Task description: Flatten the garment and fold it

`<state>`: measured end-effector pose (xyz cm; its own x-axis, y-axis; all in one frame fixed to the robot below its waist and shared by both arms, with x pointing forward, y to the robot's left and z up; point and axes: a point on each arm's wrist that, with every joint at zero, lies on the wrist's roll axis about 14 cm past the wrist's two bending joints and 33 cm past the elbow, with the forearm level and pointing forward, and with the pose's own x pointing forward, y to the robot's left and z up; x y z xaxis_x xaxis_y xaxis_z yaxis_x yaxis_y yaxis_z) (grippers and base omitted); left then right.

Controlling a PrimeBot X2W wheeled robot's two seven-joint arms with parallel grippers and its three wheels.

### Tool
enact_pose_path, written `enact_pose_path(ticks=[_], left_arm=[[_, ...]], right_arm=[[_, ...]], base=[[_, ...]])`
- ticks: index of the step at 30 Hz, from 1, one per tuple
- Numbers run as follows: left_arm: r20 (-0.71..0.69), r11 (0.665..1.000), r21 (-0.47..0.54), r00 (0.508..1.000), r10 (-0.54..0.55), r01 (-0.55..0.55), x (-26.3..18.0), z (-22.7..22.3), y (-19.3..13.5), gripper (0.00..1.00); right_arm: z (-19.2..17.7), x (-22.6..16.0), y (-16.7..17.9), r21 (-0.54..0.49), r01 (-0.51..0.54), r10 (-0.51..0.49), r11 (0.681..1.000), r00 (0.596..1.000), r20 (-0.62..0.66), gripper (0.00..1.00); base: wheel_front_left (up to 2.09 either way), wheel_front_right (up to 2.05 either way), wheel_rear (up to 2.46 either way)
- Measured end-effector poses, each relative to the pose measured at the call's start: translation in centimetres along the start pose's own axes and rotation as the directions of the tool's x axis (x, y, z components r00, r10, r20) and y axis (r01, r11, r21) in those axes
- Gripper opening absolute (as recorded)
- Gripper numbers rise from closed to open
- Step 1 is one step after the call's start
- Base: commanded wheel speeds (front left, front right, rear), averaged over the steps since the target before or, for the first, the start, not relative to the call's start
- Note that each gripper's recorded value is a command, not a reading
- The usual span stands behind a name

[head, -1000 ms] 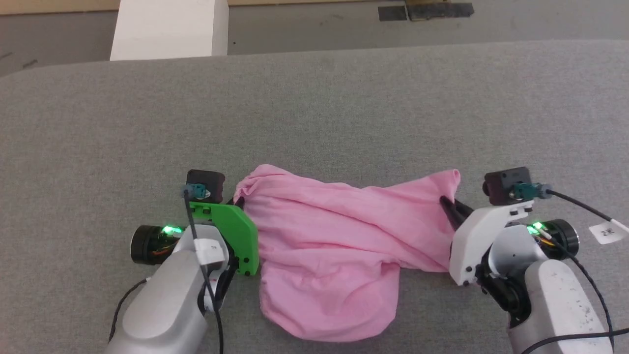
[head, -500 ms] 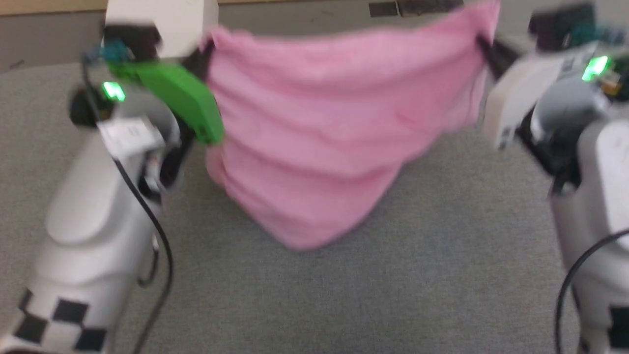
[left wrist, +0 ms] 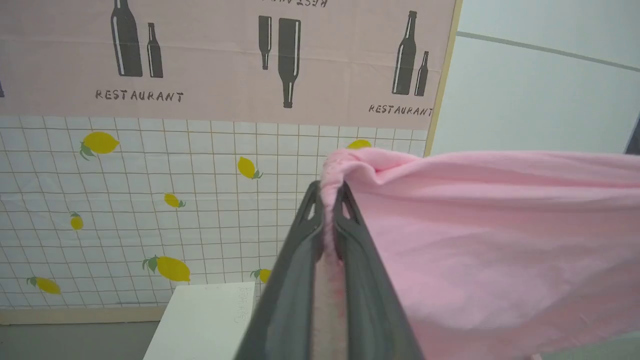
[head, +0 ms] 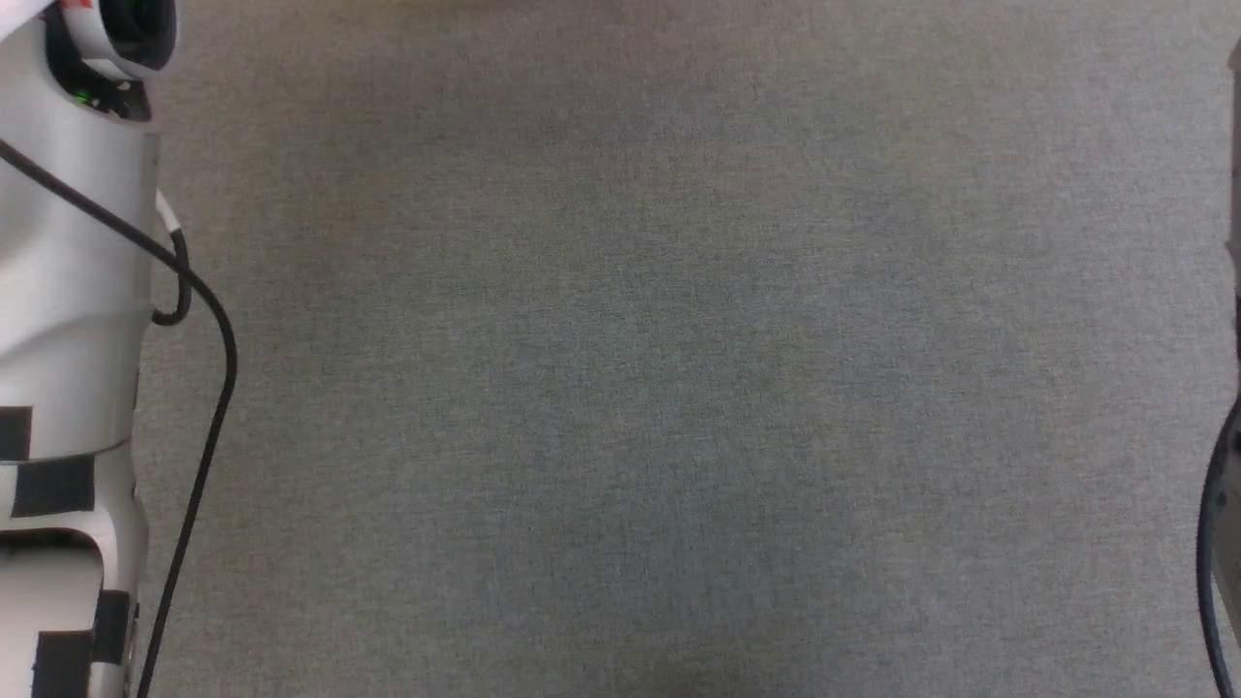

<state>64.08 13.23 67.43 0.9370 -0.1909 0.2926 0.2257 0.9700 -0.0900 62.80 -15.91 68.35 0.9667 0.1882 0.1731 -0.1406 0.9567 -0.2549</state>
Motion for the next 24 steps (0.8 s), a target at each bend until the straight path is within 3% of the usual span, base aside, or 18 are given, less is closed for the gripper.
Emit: enact_pose_path(ticks=[5,11,16,24], left_arm=[[-0.111,1.000,0.009,0.994,-0.023,0.024,-1.7,-4.5,-0.5,0.00],[-0.327,1.000,-0.012,0.945,-0.023,0.020,-8.9,-12.0,-0.7,0.00],[-0.508,0.997,-0.078,0.861,-0.030,-0.011,-17.7,-16.7,-1.4,0.00],[-0.675,0.975,-0.194,0.736,-0.054,-0.106,-29.7,-18.9,-3.6,0.00]], right_arm=[[-3.7,-1.1,1.8,0.025,-0.050,0.052,0.998,0.996,-0.076,0.00],[-11.6,-7.3,4.7,0.143,-0.100,0.137,0.985,0.951,-0.277,0.00],[-16.7,-15.3,6.9,0.262,-0.085,0.200,0.961,0.869,-0.452,0.00],[-20.6,-28.6,9.5,0.372,-0.002,0.263,0.928,0.709,-0.654,0.00]], base=[[0.00,0.00,0.00],[0.00,0.00,0.00],[0.00,0.00,0.00],[0.00,0.00,0.00]])
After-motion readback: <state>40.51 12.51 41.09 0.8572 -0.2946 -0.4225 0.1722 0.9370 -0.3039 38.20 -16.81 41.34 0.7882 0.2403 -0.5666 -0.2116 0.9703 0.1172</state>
